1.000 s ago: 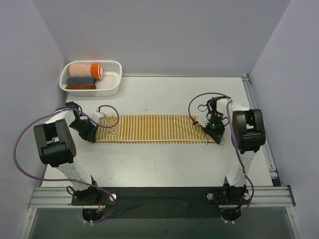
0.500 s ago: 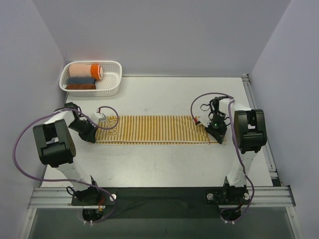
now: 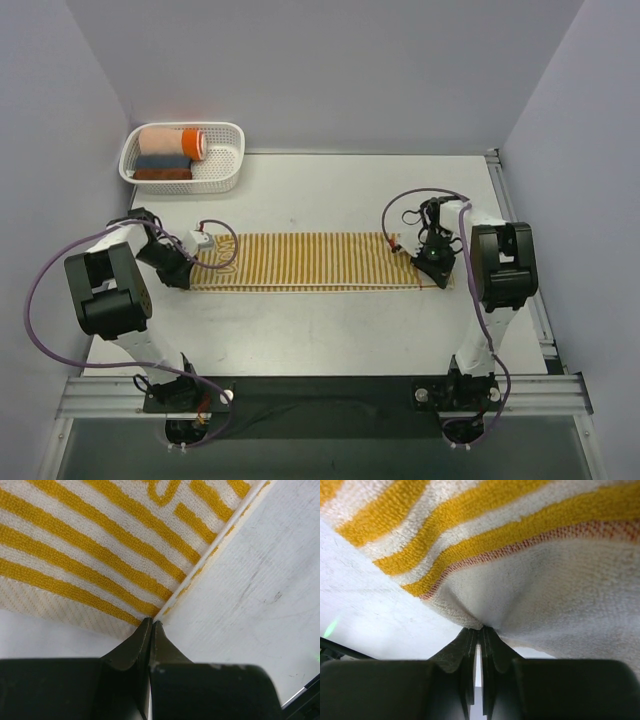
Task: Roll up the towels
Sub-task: Fold the towel
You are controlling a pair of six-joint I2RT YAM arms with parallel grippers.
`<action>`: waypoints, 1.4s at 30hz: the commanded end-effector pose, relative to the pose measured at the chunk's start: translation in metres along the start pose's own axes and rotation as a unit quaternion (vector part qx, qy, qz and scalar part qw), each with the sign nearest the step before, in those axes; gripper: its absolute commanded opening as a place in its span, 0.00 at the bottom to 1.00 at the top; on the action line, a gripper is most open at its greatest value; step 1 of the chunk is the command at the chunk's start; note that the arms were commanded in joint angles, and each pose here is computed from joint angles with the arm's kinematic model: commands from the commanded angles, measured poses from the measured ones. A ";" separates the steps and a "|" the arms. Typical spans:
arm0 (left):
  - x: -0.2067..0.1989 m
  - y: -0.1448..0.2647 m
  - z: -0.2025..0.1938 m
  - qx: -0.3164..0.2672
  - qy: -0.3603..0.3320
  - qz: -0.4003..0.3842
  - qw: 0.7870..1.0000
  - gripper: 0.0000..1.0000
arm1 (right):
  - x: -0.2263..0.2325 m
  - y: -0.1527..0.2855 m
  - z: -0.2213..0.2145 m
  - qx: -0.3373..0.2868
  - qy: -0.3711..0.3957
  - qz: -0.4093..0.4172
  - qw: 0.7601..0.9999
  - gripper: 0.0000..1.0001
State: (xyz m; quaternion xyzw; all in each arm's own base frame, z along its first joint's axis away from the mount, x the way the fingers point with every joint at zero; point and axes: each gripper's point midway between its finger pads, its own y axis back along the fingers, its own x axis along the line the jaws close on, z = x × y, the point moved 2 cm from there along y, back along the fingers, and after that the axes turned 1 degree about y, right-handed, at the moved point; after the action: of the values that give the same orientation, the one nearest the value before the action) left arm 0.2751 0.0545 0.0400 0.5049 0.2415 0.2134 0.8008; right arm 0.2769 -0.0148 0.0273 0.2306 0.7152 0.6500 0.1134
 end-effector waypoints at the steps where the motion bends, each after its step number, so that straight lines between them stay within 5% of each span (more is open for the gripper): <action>1: -0.003 0.007 -0.004 0.008 -0.027 0.003 1.000 0.00 | 0.002 0.002 -0.007 0.025 0.022 -0.018 0.999 0.09; 10: -0.025 0.014 -0.004 0.016 -0.065 -0.024 0.997 0.36 | 0.007 0.026 -0.008 0.010 0.024 -0.029 0.999 0.41; 14: -0.036 0.034 0.012 -0.009 -0.062 -0.036 0.997 0.53 | 0.013 0.057 0.000 -0.034 0.017 -0.032 0.999 0.43; 20: -0.035 0.060 0.046 -0.064 -0.062 -0.013 0.996 0.54 | 0.020 0.096 0.029 -0.117 -0.035 -0.003 0.993 0.39; 27: -0.028 0.044 0.117 -0.151 0.019 0.014 0.988 0.51 | -0.014 0.107 0.086 -0.183 -0.169 0.027 0.968 0.27; 32: -0.031 0.009 0.125 -0.130 0.051 0.016 0.990 0.47 | -0.042 0.074 0.092 -0.151 -0.217 0.008 0.964 0.25; 42: -0.016 -0.042 0.045 0.008 0.057 0.035 0.998 0.36 | -0.084 0.034 0.066 -0.108 -0.271 -0.014 0.956 0.24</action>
State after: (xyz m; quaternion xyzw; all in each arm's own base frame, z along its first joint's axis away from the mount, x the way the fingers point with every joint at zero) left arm 0.2961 -0.0242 0.0355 0.4591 0.2975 0.2629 0.7947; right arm 0.3835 0.0205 0.0315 0.3699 0.5832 0.6531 0.3107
